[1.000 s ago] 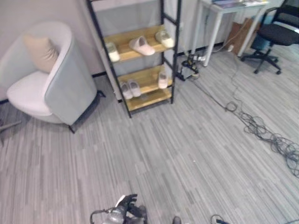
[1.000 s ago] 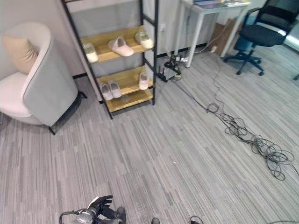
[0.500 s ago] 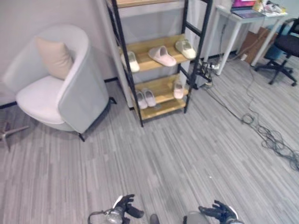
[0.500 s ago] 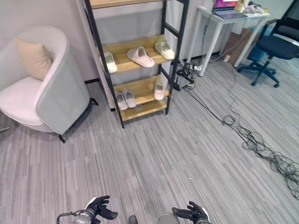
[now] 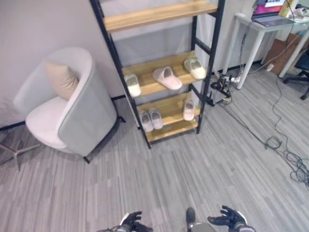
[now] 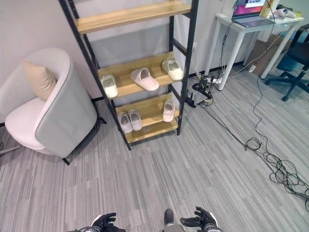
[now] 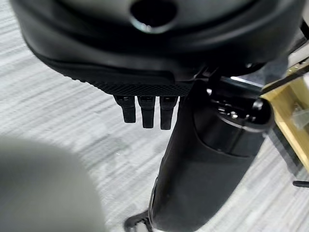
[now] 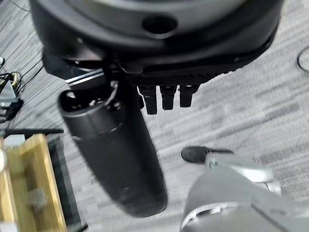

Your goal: Arrange the slippers neatly on the shoe rack.

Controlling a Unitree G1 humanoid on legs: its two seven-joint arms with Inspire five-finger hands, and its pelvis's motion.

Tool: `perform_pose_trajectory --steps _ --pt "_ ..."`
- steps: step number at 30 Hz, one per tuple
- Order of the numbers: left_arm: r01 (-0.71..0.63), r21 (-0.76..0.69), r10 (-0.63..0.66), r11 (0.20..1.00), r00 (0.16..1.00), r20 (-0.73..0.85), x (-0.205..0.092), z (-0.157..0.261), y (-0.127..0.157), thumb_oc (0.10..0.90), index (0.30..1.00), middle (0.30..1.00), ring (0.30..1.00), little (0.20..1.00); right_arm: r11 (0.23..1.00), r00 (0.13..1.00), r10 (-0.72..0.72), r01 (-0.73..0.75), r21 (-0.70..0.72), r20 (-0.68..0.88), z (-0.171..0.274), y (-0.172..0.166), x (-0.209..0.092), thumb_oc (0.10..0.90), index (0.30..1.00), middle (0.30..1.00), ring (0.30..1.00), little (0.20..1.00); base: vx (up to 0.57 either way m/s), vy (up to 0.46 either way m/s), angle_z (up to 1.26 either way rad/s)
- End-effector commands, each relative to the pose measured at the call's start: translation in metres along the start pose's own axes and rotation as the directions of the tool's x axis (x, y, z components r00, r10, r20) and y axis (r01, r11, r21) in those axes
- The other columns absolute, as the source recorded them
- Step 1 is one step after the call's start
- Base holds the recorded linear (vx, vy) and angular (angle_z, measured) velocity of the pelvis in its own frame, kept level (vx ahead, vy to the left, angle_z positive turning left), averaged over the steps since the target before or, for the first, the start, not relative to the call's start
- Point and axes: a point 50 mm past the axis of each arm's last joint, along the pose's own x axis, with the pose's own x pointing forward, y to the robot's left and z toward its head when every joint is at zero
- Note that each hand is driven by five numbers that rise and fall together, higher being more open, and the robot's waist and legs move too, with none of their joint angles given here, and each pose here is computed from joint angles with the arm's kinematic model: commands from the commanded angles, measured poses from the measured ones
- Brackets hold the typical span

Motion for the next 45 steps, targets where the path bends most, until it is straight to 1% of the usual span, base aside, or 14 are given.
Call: perform_pose_trajectory --steps 1,5,12,17,19,22,31,39,45 --pt "-0.028 -0.015 0.029 1.0 0.994 0.102 0.004 0.032 0.008 0.8 0.9 0.9 0.9 0.9 0.998 0.997 -0.062 0.061 -0.032 -0.039 -0.015 -0.023 -0.006 0.8 0.9 0.9 0.9 0.9 0.35 -0.338 -0.14" --pt "-0.02 -0.008 0.021 1.0 0.994 0.103 0.004 0.031 0.004 0.8 0.9 0.9 0.9 0.9 0.997 0.997 -0.064 0.062 -0.04 -0.042 -0.019 -0.025 -0.007 0.8 0.9 0.9 0.9 0.9 0.29 -0.114 -0.14" --pt "-0.027 0.005 0.027 1.0 0.996 0.087 0.003 0.025 0.006 0.8 0.9 0.9 0.9 0.9 0.997 0.997 -0.061 0.059 -0.052 -0.038 -0.02 -0.021 -0.007 0.8 0.9 0.9 0.9 0.9 0.34 -0.056 -0.13" --pt "-0.03 -0.031 0.031 0.999 0.999 0.039 0.001 0.009 0.007 0.8 0.9 0.9 0.9 0.9 0.997 0.997 -0.031 0.026 -0.074 -0.067 -0.029 -0.013 -0.009 0.8 0.9 0.9 0.9 0.9 0.33 0.005 -0.37" --pt "-0.035 -0.04 0.036 0.999 0.998 0.046 0.001 0.01 0.01 0.8 0.9 0.9 0.9 0.9 0.996 0.998 -0.016 0.011 -0.084 -0.065 -0.027 -0.011 -0.008 0.8 0.9 0.9 0.9 0.9 0.35 0.042 -0.51" --pt "-0.042 -0.037 0.045 0.998 0.996 0.083 0.002 0.021 0.015 0.8 0.9 0.9 0.9 0.9 0.996 1.0 -0.014 0.012 -0.093 -0.02 -0.011 -0.012 -0.004 0.8 0.9 0.9 0.9 0.9 0.24 0.026 -0.19" --pt "-0.047 -0.026 0.049 0.999 0.995 0.083 0.003 0.022 0.018 0.8 0.9 0.9 0.9 0.9 0.993 0.999 -0.041 0.041 -0.11 0.007 0.001 -0.02 -0.002 0.8 0.9 0.9 0.9 0.9 0.25 -0.094 0.35" --pt "-0.043 -0.015 0.044 0.999 0.998 0.047 0.002 0.011 0.015 0.8 0.9 0.9 0.9 0.9 0.993 0.999 -0.032 0.03 -0.116 -0.014 -0.007 -0.021 -0.004 0.8 0.9 0.9 0.9 0.9 0.19 -0.203 0.44" --pt "-0.027 0.0 0.027 1.0 0.995 0.097 0.004 0.028 0.011 0.8 0.9 0.9 0.9 0.9 0.996 0.999 -0.041 0.041 -0.075 0.004 -0.006 -0.023 -0.005 0.8 0.9 0.9 0.9 0.9 0.06 -0.232 0.24"
